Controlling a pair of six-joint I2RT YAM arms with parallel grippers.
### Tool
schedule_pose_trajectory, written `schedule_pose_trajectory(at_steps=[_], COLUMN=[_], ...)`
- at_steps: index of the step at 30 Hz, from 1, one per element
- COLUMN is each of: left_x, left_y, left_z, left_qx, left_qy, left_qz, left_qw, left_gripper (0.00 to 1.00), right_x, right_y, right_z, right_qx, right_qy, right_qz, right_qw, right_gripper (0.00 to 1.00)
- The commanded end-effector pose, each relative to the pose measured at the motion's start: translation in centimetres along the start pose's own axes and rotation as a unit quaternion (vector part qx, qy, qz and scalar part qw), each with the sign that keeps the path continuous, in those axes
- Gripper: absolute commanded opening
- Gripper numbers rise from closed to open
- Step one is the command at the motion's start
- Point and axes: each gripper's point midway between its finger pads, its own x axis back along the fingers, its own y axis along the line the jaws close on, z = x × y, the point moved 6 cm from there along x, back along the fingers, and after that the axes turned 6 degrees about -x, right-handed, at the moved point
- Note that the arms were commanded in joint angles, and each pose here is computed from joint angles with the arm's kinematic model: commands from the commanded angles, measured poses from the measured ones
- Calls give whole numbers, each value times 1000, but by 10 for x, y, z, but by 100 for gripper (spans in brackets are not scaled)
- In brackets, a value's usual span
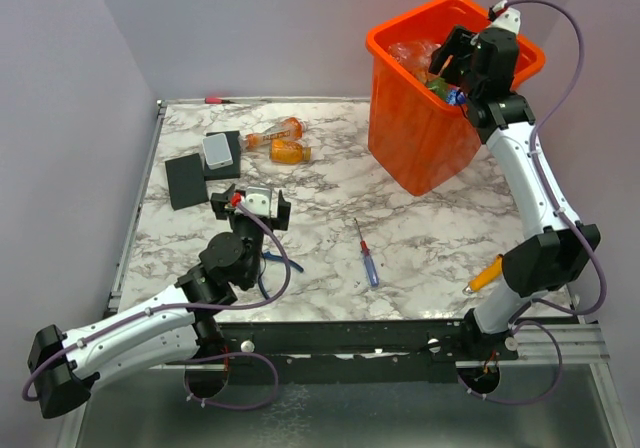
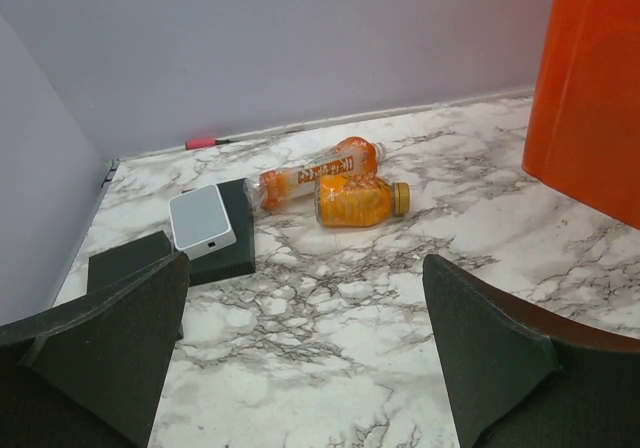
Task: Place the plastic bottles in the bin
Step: Place the plastic bottle in the trash bin, then pick up the plastic bottle at the center of the board.
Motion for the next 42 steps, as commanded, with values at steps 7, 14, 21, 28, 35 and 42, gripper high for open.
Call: schedule_pose_trajectory(at_steps=[7, 14, 21, 28, 35, 42], left_x=[-3, -12, -52, -106, -168, -211], left_y=[-9, -15, -24, -34, -38, -55], left_z=[9, 15, 23, 41, 59, 103], left_qx=[-4, 4, 49, 137, 269, 372], left_qy=[8, 30, 116, 210, 246, 281], left_qz=[8, 7, 28, 8, -57, -169], left_qw=[1000, 1000, 992, 968, 929, 869], left_gripper=[99, 99, 99, 99, 99, 99], right_x=[49, 151, 226, 247, 264, 277], right_y=[34, 90, 107, 49, 16, -7], right_z=[-63, -87, 28, 114, 161, 191], right_qx=[-39, -33, 19, 9, -26, -46], right_qy=[-43, -33, 127, 167, 199, 222], right_qz=[-90, -285, -460, -425, -415, -402], right_qw=[994, 957, 878, 890, 887, 887], right_gripper=[75, 75, 73, 71, 71, 70])
